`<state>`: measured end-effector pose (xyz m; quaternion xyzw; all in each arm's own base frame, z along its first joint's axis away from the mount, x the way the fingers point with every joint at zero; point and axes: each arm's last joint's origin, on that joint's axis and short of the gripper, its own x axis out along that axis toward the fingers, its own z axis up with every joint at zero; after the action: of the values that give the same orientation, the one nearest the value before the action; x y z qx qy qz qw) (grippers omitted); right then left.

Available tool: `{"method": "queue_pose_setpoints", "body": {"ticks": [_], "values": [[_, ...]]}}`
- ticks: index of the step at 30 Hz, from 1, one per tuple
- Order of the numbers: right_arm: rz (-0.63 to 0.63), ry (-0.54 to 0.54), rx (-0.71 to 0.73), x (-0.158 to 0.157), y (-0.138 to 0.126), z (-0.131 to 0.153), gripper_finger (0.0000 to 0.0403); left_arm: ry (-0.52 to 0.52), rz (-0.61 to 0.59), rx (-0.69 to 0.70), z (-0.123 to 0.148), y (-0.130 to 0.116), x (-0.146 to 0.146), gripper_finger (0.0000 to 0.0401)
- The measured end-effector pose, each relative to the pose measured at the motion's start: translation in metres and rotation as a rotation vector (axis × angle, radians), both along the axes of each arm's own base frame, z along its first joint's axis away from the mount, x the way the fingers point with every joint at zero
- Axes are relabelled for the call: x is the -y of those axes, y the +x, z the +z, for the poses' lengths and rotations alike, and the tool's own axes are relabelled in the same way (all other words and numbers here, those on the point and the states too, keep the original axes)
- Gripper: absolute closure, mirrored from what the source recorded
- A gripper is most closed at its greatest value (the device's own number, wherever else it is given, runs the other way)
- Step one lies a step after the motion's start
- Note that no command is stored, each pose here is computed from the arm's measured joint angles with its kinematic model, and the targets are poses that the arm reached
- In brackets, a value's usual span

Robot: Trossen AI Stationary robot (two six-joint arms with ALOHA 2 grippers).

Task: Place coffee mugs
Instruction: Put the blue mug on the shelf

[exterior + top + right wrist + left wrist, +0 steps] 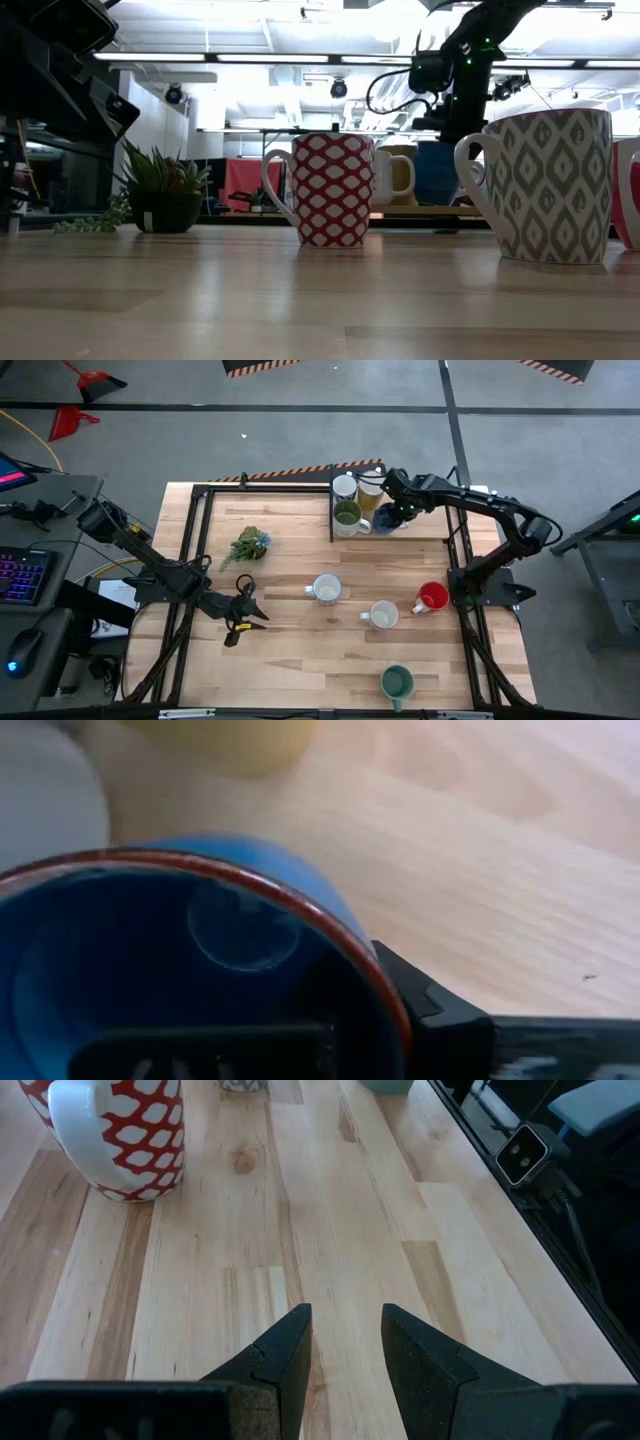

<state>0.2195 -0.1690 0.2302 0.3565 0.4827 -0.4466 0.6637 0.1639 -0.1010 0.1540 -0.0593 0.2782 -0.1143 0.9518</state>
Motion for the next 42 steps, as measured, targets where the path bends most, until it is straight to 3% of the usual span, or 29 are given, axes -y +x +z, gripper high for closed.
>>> {"method": "queue_pose_setpoints", "body": {"ticks": [11, 20, 33, 38, 42], "values": [[0.050, -0.035, 0.061, 0.004, 0.006, 0.002, 0.0345, 0.012, 0.002, -0.022, -0.002, -0.001, -0.001, 0.0288], [0.072, -0.071, 0.082, 0.005, 0.007, 0.005, 0.0338, 0.012, 0.001, -0.022, -0.002, -0.001, -0.001, 0.0288], [0.057, -0.219, 0.222, -0.006, -0.011, 0.050, 0.0338, 0.012, 0.001, -0.021, -0.002, -0.001, -0.001, 0.0288], [0.014, -0.329, 0.171, -0.011, -0.024, 0.063, 0.0338, 0.012, 0.002, -0.022, -0.002, -0.001, -0.001, 0.0288], [-0.019, -0.325, 0.071, -0.015, -0.032, 0.060, 0.0339, 0.012, 0.001, -0.021, -0.002, -0.001, -0.001, 0.0288]]}}
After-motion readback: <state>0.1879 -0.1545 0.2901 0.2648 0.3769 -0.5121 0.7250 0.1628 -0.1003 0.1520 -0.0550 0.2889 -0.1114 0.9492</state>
